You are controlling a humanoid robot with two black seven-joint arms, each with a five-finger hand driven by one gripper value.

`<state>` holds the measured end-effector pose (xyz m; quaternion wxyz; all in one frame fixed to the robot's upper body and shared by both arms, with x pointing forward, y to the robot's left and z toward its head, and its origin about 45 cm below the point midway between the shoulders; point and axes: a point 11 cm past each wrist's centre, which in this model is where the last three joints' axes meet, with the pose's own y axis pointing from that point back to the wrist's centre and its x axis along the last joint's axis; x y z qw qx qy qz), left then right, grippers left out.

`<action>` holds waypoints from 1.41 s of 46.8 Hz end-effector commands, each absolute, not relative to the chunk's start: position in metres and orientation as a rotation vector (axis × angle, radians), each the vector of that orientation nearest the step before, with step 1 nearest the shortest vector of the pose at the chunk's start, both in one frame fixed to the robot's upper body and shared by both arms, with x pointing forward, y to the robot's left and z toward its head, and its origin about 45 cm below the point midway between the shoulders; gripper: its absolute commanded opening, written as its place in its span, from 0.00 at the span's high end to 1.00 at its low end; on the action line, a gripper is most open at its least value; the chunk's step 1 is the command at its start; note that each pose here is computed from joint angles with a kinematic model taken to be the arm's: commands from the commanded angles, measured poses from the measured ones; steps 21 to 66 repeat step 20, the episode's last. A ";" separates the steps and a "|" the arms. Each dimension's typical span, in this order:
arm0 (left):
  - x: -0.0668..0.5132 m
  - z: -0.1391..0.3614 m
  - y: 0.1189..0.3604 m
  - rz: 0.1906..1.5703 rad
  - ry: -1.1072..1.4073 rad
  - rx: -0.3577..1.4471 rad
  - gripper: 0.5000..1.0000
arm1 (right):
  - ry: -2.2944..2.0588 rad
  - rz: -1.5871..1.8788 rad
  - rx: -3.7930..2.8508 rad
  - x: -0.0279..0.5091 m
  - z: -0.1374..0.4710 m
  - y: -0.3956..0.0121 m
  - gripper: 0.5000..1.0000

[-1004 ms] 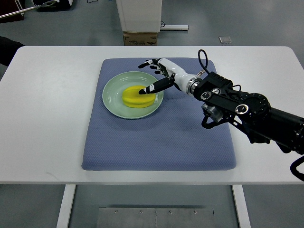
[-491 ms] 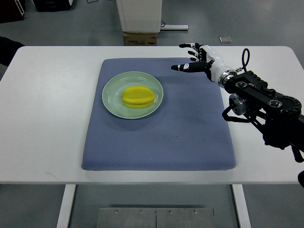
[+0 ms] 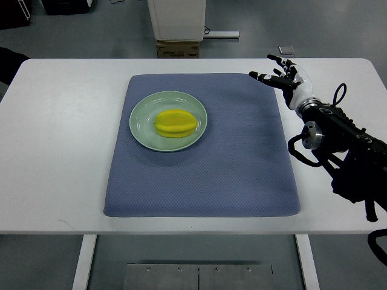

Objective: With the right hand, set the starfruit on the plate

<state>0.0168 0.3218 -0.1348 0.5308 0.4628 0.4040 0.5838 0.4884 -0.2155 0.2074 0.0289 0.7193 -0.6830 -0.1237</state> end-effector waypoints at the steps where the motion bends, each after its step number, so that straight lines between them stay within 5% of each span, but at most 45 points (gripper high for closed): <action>1: 0.017 -0.135 0.322 1.392 0.964 1.105 0.00 | -2.128 -0.404 2.201 0.488 0.204 -0.219 0.00; 66: 0.017 -0.135 0.322 1.394 0.965 1.104 0.00 | -2.129 -0.420 2.189 0.485 0.197 -0.219 0.00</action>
